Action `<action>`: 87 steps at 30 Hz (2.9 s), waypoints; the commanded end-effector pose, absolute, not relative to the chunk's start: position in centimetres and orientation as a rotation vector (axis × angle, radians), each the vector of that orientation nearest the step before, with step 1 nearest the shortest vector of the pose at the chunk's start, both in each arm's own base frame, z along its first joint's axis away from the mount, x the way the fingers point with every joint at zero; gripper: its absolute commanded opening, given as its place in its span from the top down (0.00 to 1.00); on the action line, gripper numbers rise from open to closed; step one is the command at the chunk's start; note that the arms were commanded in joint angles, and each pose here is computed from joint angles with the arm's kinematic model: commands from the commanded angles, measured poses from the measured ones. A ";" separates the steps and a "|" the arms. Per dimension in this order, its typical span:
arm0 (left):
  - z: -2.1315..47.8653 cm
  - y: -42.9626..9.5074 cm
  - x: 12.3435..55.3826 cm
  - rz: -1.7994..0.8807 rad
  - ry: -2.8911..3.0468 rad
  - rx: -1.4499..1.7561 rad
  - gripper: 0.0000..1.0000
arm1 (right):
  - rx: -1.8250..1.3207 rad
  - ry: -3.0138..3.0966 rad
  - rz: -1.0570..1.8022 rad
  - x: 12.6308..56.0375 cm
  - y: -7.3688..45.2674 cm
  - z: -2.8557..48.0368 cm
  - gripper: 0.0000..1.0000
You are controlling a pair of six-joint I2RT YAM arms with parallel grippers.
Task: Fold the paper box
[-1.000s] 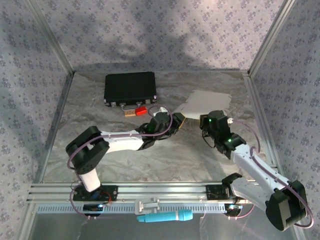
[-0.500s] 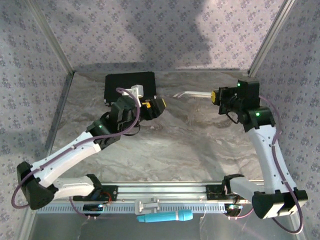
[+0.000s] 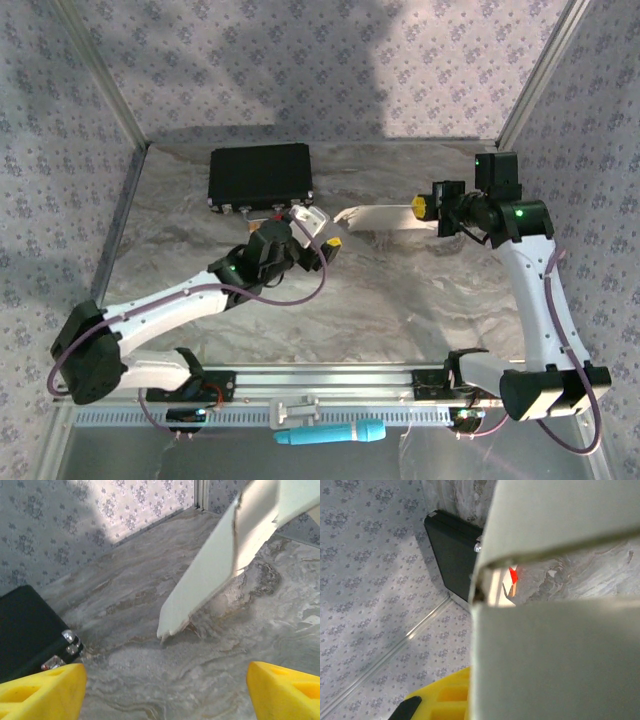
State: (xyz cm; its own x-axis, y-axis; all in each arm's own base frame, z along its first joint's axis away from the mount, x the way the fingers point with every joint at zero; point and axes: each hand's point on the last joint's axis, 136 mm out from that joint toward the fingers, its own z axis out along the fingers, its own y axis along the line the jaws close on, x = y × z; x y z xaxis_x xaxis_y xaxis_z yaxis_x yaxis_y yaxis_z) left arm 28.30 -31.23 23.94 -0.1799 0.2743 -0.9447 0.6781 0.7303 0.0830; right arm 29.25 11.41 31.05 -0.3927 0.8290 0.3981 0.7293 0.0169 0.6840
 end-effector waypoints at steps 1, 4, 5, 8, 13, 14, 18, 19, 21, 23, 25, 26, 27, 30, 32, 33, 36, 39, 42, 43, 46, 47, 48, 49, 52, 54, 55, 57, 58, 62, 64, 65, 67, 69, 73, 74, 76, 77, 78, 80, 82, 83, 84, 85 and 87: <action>28.5 -32.6 30.1 -0.431 1.613 0.730 0.16 | 1.639 2.178 1.360 28.4 11.6 32.0 1.00; 28.7 -33.7 30.5 -0.448 1.609 0.742 0.20 | 1.640 2.182 1.369 28.4 11.7 32.0 1.00; 28.8 -33.8 30.8 -0.445 1.611 0.735 0.22 | 1.641 2.186 1.372 28.3 11.7 31.9 1.00; 29.0 -34.1 31.6 -0.454 1.638 0.718 0.30 | 1.647 2.188 1.373 28.1 11.7 31.9 1.00; 28.2 -35.1 31.0 -0.530 1.672 0.755 0.55 | 1.657 2.167 1.387 28.4 11.4 31.9 1.00; 28.1 -35.2 30.9 -0.539 1.677 0.758 0.60 | 1.659 2.164 1.389 28.5 11.4 31.9 1.00; 27.7 -35.3 30.4 -0.570 1.702 0.763 0.89 | 1.658 2.149 1.396 28.9 11.2 31.9 1.00; 27.8 -35.3 30.3 -0.576 1.706 0.764 0.97 | 1.658 2.143 1.397 29.2 11.1 31.9 1.00; 28.5 -35.2 30.0 -0.603 1.714 0.744 1.00 | 1.620 2.143 1.412 29.7 11.1 32.0 0.95; 29.5 -35.0 29.8 -0.643 1.757 0.698 1.00 | 1.552 2.124 1.415 30.4 10.8 32.7 0.69; 30.3 -34.4 30.0 -0.677 1.885 0.597 1.00 | 1.469 2.079 1.395 30.9 10.0 34.4 0.49; 30.2 -34.0 30.0 -0.694 1.960 0.543 1.00 | 1.442 2.061 1.375 31.0 9.6 35.2 0.42; 29.9 -33.5 30.1 -0.708 2.051 0.465 1.00 | 1.414 2.043 1.341 30.9 8.8 36.0 0.37; 28.1 -32.3 29.5 -0.795 2.291 0.234 1.00 | 1.340 1.963 1.287 31.2 6.8 38.9 0.29; 26.9 -31.8 28.8 -0.845 2.390 0.139 1.00 | 1.287 1.935 1.250 31.4 6.0 40.4 0.24; 26.3 -31.6 28.4 -0.854 2.421 0.113 1.00 | 1.259 1.938 1.226 31.6 5.9 40.8 0.23; 24.3 -30.8 27.8 -0.810 2.478 0.106 1.00 | 1.207 1.986 1.189 32.0 6.6 40.8 0.23; 22.3 -29.8 27.8 -0.736 2.517 0.144 1.00 | 1.171 2.050 1.168 32.2 8.5 39.2 0.23; 20.6 -28.9 27.9 -0.637 2.500 0.239 1.00 | 1.149 2.153 1.136 32.0 11.2 36.3 0.25; 19.8 -28.5 27.9 -0.603 2.492 0.268 1.00 | 1.152 2.196 1.124 31.8 12.1 35.0 0.26; 18.0 -27.8 28.0 -0.562 2.461 0.331 1.00 | 1.170 2.312 1.102 31.4 15.1 31.2 0.33; 17.6 -27.8 28.0 -0.555 2.450 0.360 1.00 | 1.176 2.333 1.094 31.4 16.0 30.2 0.35; 17.2 -27.8 28.0 -0.542 2.436 0.397 1.00 | 1.189 2.347 1.095 31.5 16.8 29.3 0.36; 16.9 -27.7 28.0 -0.526 2.421 0.423 1.00 | 1.190 2.355 1.114 31.9 17.8 28.6 0.38; 16.0 -27.0 28.2 -0.465 2.398 0.463 1.00 | 1.193 2.426 1.093 32.9 19.7 26.3 0.39; 15.6 -27.0 28.2 -0.455 2.391 0.488 1.00 | 1.203 2.488 1.077 33.4 20.6 24.5 0.41; 15.5 -27.1 28.2 -0.456 2.392 0.495 1.00 | 1.214 2.504 1.083 33.8 21.2 23.8 0.41; 15.4 -27.3 28.1 -0.467 2.395 0.502 1.00 | 1.224 2.524 1.085 34.5 22.1 22.8 0.42; 15.3 -27.3 28.1 -0.466 2.398 0.502 1.00 | 1.222 2.533 1.085 34.7 22.5 22.5 0.42; 15.2 -27.0 28.2 -0.459 2.395 0.477 1.00 | 1.225 2.593 1.073 35.2 23.9 21.6 0.45; 15.2 -27.0 28.2 -0.463 2.390 0.466 1.00 | 1.251 2.610 1.048 34.9 24.0 20.9 0.47; 15.2 -27.0 28.1 -0.465 2.390 0.465 1.00 | 1.263 2.607 1.044 34.9 24.0 20.7 0.48; 15.2 -27.0 28.1 -0.462 2.391 0.464 1.00 | 1.288 2.602 1.034 34.9 23.8 20.1 0.53; 15.3 -27.0 28.0 -0.462 2.386 0.461 1.00 | 1.302 2.602 1.021 35.0 23.6 19.7 0.59; 15.3 -26.8 28.1 -0.455 2.387 0.454 1.00 | 1.315 2.604 1.005 35.1 23.2 19.2 0.68; 15.3 -26.8 28.1 -0.455 2.387 0.451 1.00 | 1.317 2.604 1.004 35.1 23.2 19.2 0.70; 15.4 -26.9 28.1 -0.457 2.389 0.451 1.00 | 1.320 2.604 0.994 35.1 23.0 19.1 0.75; 15.4 -26.9 28.1 -0.458 2.389 0.450 1.00 | 1.320 2.604 0.992 35.1 22.9 19.0 0.77; 15.4 -27.0 28.1 -0.460 2.390 0.448 1.00 | 1.321 2.603 0.992 35.1 22.9 19.0 0.78; 15.6 -27.0 28.2 -0.464 2.383 0.443 1.00 | 1.323 2.605 0.986 35.1 22.8 18.8 0.81; 15.8 -27.1 28.3 -0.470 2.376 0.441 1.00 | 1.333 2.609 0.978 35.0 22.6 18.6 0.82; 15.8 -27.1 28.3 -0.468 2.375 0.442 1.00 | 1.341 2.608 0.971 35.0 22.4 18.4 0.82; 15.9 -27.1 28.4 -0.468 2.372 0.441 1.00 | 1.342 2.609 0.970 35.0 22.5 18.3 0.82; 15.8 -27.1 28.3 -0.465 2.375 0.444 1.00 | 1.347 2.608 0.963 34.9 22.3 18.3 0.82; 15.8 -27.1 28.3 -0.468 2.374 0.443 1.00 | 1.351 2.604 0.950 35.0 22.2 18.1 0.82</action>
State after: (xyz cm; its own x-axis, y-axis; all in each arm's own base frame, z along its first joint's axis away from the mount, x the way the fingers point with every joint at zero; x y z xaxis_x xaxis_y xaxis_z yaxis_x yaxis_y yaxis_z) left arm 27.87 -26.84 14.06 -0.7475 0.2199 -0.6268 0.4278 0.8813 -0.2009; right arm 35.16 22.97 19.03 -0.6372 0.7371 0.2252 0.6970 0.4264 0.5764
